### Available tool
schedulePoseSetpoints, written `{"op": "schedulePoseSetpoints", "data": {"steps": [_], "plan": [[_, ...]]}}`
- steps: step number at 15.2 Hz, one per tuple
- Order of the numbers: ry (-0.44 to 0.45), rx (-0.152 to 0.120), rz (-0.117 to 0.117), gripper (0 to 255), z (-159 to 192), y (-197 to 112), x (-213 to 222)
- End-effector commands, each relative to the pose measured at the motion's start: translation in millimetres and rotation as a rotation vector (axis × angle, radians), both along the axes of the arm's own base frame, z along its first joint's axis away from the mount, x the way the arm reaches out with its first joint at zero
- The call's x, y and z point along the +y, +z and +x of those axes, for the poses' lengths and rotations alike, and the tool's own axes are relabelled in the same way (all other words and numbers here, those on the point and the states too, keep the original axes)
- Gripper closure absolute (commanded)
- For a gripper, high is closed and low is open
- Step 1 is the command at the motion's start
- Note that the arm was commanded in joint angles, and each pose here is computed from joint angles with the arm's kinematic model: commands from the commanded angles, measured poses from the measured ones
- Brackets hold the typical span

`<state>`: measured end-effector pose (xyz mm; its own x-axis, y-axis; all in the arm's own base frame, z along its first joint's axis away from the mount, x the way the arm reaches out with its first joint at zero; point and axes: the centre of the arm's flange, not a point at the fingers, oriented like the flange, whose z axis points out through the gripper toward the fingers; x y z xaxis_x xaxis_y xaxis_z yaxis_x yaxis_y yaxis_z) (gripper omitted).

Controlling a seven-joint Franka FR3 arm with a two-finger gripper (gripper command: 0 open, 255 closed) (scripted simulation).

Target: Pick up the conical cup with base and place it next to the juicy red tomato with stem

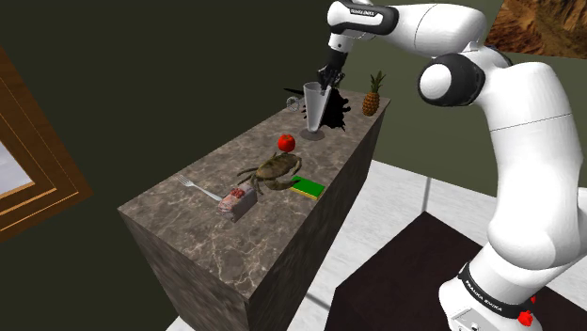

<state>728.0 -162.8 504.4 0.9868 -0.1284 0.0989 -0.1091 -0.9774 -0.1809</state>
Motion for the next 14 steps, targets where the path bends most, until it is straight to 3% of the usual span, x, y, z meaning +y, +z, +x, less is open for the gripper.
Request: {"op": "schedulePoseSetpoints", "data": {"steps": [1, 14], "plan": [[0.001, -0.003, -0.001, 255, 3, -8, -6], [0.001, -0.003, -0.001, 255, 3, -77, -6]]}}
